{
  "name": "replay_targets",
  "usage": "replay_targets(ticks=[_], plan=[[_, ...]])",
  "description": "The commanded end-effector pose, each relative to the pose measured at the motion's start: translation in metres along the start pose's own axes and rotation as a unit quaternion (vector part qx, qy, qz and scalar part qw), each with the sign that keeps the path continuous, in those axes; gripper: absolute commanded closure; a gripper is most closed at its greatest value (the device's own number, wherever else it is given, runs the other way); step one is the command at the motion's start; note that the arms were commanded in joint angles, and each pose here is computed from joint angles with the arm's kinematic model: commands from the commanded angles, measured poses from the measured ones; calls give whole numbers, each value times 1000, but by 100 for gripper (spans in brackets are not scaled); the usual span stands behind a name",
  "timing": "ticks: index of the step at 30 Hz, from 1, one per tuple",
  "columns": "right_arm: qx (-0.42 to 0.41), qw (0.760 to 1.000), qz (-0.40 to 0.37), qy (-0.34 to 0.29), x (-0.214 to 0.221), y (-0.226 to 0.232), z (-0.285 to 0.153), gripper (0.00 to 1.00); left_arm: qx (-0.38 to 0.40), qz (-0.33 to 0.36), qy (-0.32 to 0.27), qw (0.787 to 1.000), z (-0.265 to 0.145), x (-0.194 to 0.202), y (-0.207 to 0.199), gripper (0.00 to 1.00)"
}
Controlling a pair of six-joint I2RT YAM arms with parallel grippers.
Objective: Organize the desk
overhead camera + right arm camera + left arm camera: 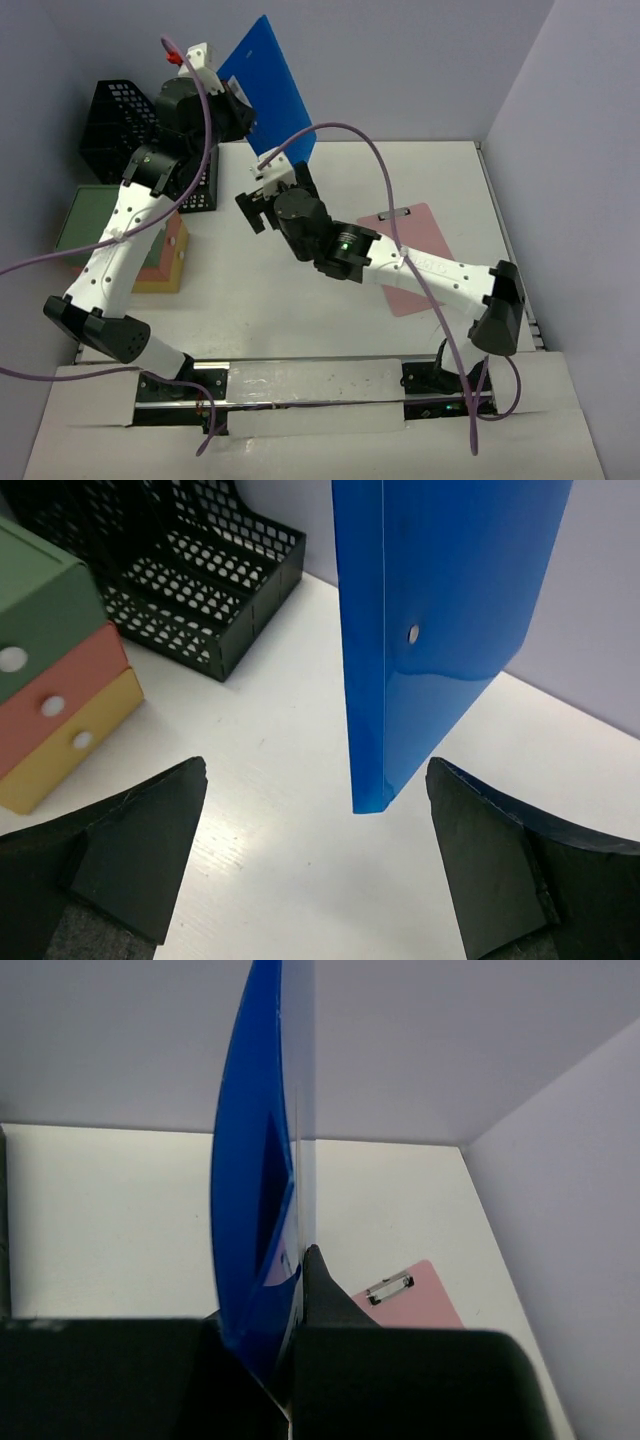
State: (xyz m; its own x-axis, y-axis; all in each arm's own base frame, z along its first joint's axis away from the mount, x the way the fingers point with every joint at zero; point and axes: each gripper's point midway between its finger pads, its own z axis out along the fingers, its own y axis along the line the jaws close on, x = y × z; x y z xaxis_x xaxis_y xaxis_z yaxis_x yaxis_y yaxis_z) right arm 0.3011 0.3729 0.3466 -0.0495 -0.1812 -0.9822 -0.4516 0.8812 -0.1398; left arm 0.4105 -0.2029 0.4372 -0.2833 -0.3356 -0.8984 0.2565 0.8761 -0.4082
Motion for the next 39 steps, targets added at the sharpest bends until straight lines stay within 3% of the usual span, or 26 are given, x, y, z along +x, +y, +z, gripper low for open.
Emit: replay_targets(ticks=[1, 7, 12, 15, 19, 21, 23, 27, 29, 31, 32, 33, 35, 37, 39], plan=[[69, 990, 83, -95, -71, -22, 0, 3, -4, -45, -49, 998, -29, -39, 4, 100], [142, 986, 60, -70, -48, -26, 34, 4, 7, -69, -25, 997, -50, -28, 5, 100], [152, 986, 41, -60, -38, -22, 61, 11, 23, -99, 2, 995, -61, -13, -1, 100], [174, 983, 32, -51, -31, -30, 68, 29, 29, -103, 5, 994, -65, -13, -3, 100], [179, 980, 62, -59, -33, -53, 62, 64, 45, -107, 7, 993, -72, -12, -8, 100], [174, 981, 69, -57, -26, -61, 60, 92, 62, -110, 18, 992, -75, -7, -13, 100], [170, 981, 68, -58, -25, -66, 56, 100, 80, -113, 30, 990, -77, 0, -18, 100], [136, 986, 68, -65, -25, -67, 47, 100, 129, -109, 51, 984, -81, 14, -31, 99], [122, 988, 64, -67, -23, -67, 44, 100, 160, -102, 56, 980, -85, 16, -40, 79], [86, 991, 79, -70, -24, -69, 43, 100, 207, -70, 58, 974, -94, 18, -51, 42], [84, 992, 72, -59, -14, -68, 44, 100, 211, -67, 51, 974, -96, 14, -53, 41], [46, 993, 88, -58, -7, -70, 44, 100, 232, -39, 42, 971, -105, 11, -56, 27], [-3, 991, 110, -77, -14, -76, 36, 100, 250, 15, 7, 968, -124, -1, -56, 9], [-16, 993, 97, -68, 2, -77, 34, 100, 257, 61, -25, 964, -132, -11, -55, 1], [-39, 994, 73, -64, 10, -80, 26, 100, 287, 116, -61, 949, -160, -16, -58, 1]])
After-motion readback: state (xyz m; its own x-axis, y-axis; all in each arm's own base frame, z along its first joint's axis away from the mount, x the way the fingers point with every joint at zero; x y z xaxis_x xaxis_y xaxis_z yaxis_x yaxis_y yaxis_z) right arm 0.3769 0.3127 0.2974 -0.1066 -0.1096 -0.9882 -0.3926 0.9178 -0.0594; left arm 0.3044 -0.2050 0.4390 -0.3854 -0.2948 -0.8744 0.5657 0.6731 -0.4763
